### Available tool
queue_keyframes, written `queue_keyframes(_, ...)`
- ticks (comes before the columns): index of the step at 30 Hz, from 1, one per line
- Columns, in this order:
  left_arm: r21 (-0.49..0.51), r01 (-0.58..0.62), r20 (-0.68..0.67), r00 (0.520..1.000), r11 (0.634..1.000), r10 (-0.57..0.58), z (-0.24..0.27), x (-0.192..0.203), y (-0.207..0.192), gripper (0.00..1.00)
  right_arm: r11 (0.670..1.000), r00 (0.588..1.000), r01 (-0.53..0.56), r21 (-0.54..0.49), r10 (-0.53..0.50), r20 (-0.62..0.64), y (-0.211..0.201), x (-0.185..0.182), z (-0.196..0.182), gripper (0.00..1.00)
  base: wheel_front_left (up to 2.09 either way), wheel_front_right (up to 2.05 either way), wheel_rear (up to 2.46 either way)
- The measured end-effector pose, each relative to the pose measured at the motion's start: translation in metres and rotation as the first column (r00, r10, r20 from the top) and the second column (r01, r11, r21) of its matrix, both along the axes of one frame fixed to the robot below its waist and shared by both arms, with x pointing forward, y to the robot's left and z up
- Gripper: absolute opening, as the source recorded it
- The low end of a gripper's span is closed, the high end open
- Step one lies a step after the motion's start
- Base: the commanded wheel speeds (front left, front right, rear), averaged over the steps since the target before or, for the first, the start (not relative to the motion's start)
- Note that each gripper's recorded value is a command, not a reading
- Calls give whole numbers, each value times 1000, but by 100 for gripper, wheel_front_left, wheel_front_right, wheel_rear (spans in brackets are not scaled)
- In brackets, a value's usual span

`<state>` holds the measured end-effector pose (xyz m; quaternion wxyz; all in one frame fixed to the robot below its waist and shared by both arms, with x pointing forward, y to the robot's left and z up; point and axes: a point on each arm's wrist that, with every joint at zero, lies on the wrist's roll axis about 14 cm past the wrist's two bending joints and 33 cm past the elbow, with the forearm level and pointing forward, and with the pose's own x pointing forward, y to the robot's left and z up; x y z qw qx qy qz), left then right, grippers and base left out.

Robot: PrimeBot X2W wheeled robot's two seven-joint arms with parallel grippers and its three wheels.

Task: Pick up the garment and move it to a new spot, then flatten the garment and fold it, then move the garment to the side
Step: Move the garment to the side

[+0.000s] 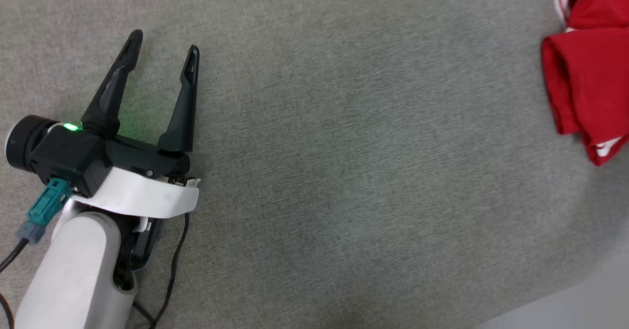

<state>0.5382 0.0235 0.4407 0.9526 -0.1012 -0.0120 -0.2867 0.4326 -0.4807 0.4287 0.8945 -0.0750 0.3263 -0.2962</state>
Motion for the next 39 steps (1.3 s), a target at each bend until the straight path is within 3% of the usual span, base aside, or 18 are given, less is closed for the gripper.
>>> queue_keyframes(2, 3, -5, -9, 1000, 1000, 5, -7, 3, 3, 100, 1000, 1000, 6, 3, -6, 1, 3, 4, -14, 0, 0, 0, 0)
queue_keyframes(3, 4, -8, -12, 1000, 1000, 8, -10, 4, 4, 100, 1000, 1000, 7, 1, -7, -3, 5, 5, -21, 13, 0, 0, 0)
queue_keyframes(4, 7, -10, -16, 1000, 1000, 11, -13, 4, 6, 100, 1000, 1000, 11, 3, -11, -10, 6, 5, -29, 61, 0, 0, 0)
queue_keyframes(5, 10, -14, -20, 1000, 1000, 14, -15, 4, 8, 100, 1000, 1000, 13, 3, -13, -15, 7, 4, -34, 100, 0, 0, 0)
queue_keyframes(11, 15, -19, -9, 1000, 1000, 19, -8, 1, 10, 100, 999, 999, 19, -51, -17, 44, 2, 2, -22, 100, 0, 0, 0)
queue_keyframes(16, -4, -35, -8, 999, 999, 35, 6, -13, 11, 100, 992, 988, -29, -120, 47, 145, 6, 4, 16, 100, 0, 0, 0)
queue_keyframes(23, -14, -101, -25, 995, 995, 100, 27, -44, 19, 100, 985, 955, -114, -129, 145, 258, 29, -19, 48, 100, 0, 0, 0)
queue_keyframes(30, -13, -193, -23, 981, 981, 193, 53, -85, 44, 100, 954, 867, -292, -74, 297, 401, 107, -35, 60, 100, 0, 0, 0)
queue_keyframes(39, 24, -365, -26, 930, 931, 366, 61, -125, 101, 100, 855, 701, -519, -19, 438, 563, 223, -38, 71, 100, 0, 0, 0)
